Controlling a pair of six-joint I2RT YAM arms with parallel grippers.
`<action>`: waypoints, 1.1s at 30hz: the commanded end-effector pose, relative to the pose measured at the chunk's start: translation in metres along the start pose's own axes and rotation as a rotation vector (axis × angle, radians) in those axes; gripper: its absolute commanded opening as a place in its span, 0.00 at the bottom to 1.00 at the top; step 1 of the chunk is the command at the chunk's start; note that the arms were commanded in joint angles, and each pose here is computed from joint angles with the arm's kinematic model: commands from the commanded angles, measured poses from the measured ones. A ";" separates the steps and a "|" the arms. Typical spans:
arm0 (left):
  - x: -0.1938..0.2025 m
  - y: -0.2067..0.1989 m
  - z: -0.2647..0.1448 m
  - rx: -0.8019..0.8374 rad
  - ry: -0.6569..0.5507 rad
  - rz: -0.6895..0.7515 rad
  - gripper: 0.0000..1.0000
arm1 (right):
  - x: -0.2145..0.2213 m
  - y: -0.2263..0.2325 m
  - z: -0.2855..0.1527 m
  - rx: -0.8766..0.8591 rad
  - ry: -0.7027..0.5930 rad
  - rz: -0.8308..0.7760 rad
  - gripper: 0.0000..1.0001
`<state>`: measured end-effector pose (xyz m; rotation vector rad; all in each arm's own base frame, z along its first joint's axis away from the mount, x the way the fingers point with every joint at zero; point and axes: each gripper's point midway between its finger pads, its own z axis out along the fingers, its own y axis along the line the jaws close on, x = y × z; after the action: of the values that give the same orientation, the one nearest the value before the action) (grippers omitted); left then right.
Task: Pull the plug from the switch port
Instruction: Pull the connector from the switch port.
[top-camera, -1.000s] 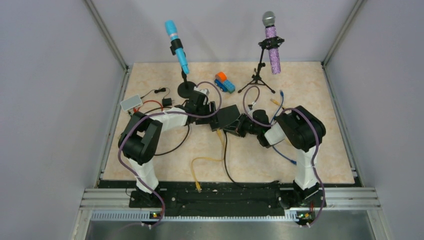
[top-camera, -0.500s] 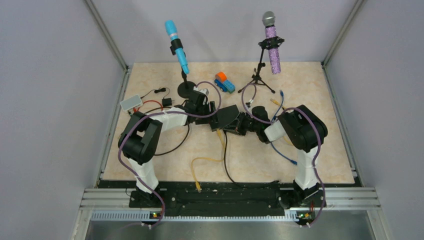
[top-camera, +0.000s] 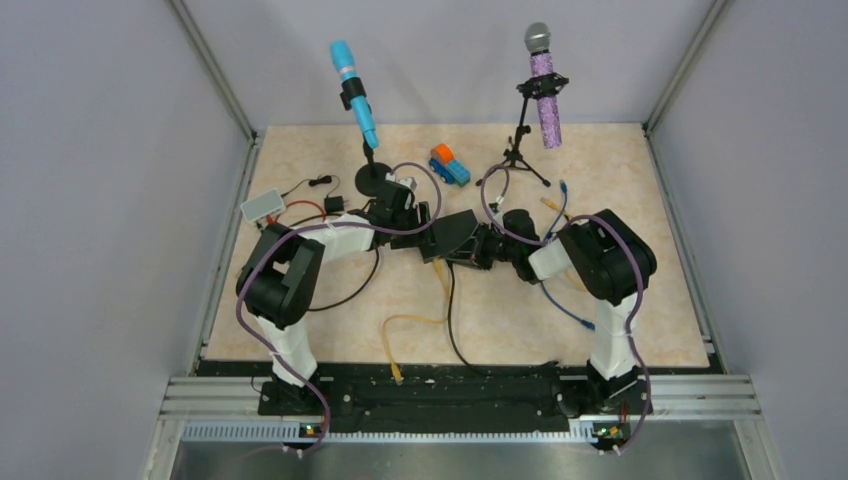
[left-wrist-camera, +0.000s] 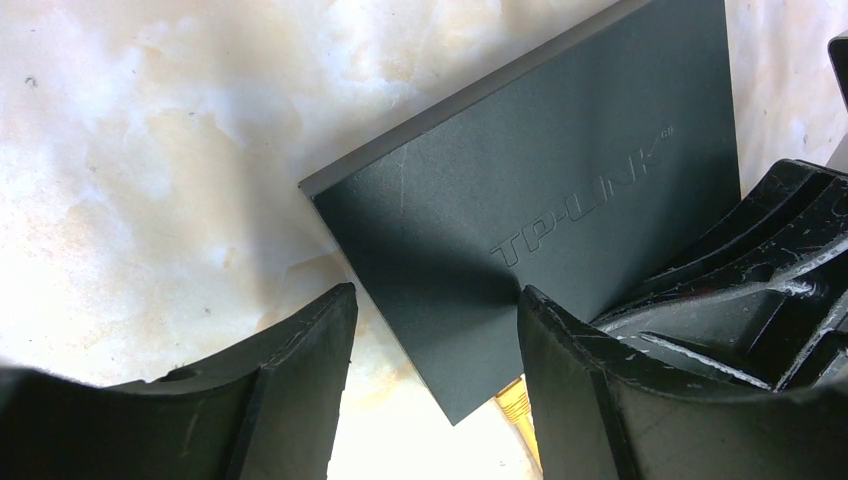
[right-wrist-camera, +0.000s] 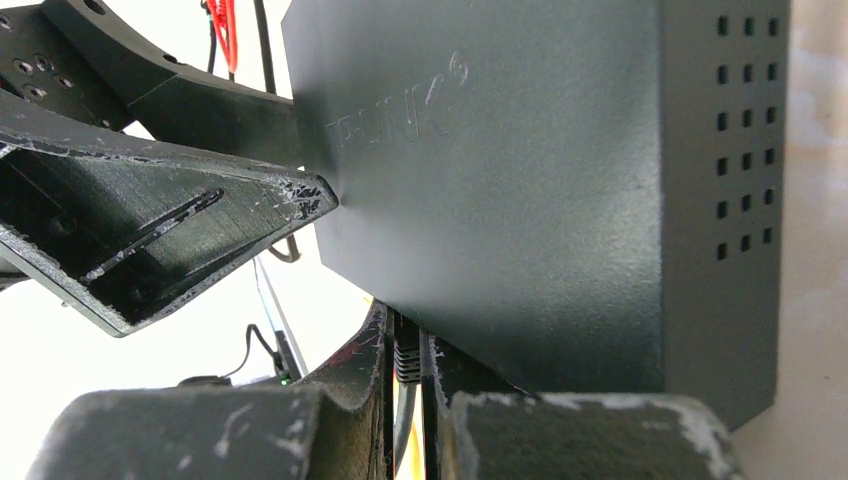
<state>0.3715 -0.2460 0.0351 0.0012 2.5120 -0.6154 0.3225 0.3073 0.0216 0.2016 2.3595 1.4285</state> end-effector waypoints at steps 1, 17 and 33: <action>0.030 0.048 0.007 -0.159 0.093 -0.024 0.66 | 0.037 -0.035 -0.006 0.117 0.123 0.046 0.00; 0.031 0.046 0.007 -0.136 0.101 -0.012 0.66 | 0.040 -0.037 -0.008 0.123 0.129 0.039 0.00; 0.022 -0.014 -0.012 0.164 0.051 0.172 0.73 | 0.026 -0.035 0.008 0.103 0.121 0.055 0.00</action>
<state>0.3617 -0.2433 0.0371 0.2705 2.4650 -0.6305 0.3191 0.3123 0.0206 0.1256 2.3928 1.4525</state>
